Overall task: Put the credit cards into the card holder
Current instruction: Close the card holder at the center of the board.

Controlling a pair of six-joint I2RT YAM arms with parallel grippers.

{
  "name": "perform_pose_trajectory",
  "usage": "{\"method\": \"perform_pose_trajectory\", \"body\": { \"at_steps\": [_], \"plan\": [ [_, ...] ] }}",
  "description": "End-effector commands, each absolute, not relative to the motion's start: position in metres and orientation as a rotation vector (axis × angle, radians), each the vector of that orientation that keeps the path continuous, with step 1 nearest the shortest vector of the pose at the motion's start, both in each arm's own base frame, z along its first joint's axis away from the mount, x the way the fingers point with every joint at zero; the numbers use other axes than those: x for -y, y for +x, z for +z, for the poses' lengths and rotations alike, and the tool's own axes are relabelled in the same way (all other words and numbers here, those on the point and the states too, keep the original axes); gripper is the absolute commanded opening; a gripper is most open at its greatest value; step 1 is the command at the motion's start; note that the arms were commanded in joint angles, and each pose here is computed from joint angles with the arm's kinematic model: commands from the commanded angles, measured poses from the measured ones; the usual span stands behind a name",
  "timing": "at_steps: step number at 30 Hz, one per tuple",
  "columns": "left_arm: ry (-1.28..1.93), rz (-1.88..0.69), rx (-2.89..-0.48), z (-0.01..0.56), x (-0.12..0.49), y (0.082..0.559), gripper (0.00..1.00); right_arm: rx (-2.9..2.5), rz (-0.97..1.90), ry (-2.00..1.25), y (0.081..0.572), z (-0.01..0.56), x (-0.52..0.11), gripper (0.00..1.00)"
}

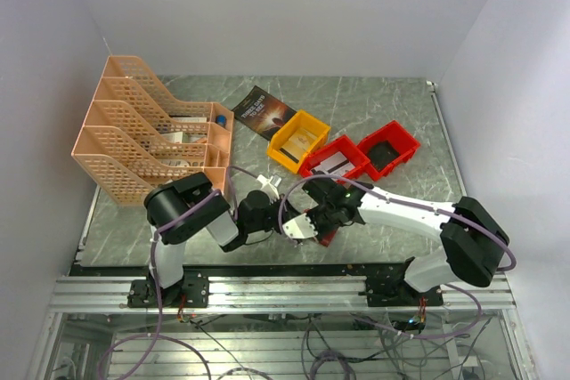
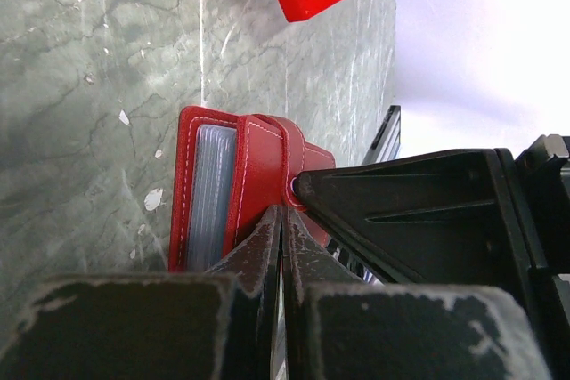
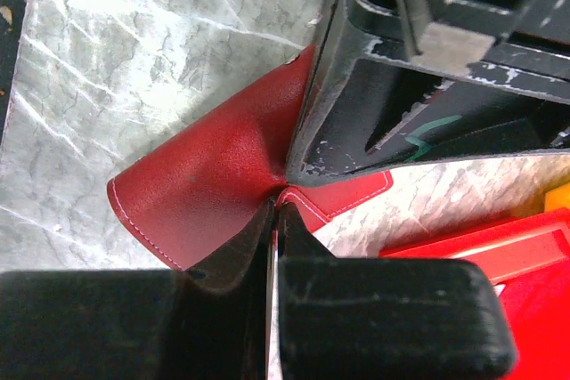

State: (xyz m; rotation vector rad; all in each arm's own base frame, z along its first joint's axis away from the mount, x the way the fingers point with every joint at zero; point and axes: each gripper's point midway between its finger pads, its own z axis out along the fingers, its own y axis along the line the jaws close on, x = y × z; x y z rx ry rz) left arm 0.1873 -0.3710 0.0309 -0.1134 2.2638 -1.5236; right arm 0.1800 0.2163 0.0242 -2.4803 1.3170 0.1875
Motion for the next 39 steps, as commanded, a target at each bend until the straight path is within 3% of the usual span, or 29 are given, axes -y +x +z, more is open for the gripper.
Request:
{"method": "perform_pose_trajectory", "body": {
  "at_steps": [1, 17, 23, 26, 35, 39],
  "plan": [
    [-0.173, -1.22, -2.438, -0.028, 0.336, 0.196, 0.07, -1.815, 0.488, -2.723, 0.084, -0.029, -0.132, 0.0],
    [-0.108, -1.264, -2.271, 0.029, 0.332, 0.212, 0.11, -2.03, 0.401, -2.427, 0.1, -0.035, -0.161, 0.0],
    [-0.056, -1.095, -2.322, 0.03, 0.316, 0.215, 0.38, -2.022, 0.344, -2.277, 0.12, -0.026, -0.18, 0.0],
    [0.016, -1.076, -2.356, 0.026, 0.321, 0.214, 0.43, -2.004, 0.333, -2.211, 0.129, -0.021, -0.187, 0.0],
    [0.144, -1.194, -2.355, 0.025, 0.349, 0.213, 0.44, -1.973, 0.327, -2.161, 0.138, -0.013, -0.192, 0.0],
    [0.176, -1.241, -2.34, 0.029, 0.356, 0.211, 0.37, -1.962, 0.335, -2.157, 0.138, -0.012, -0.194, 0.0]
  ]
}}
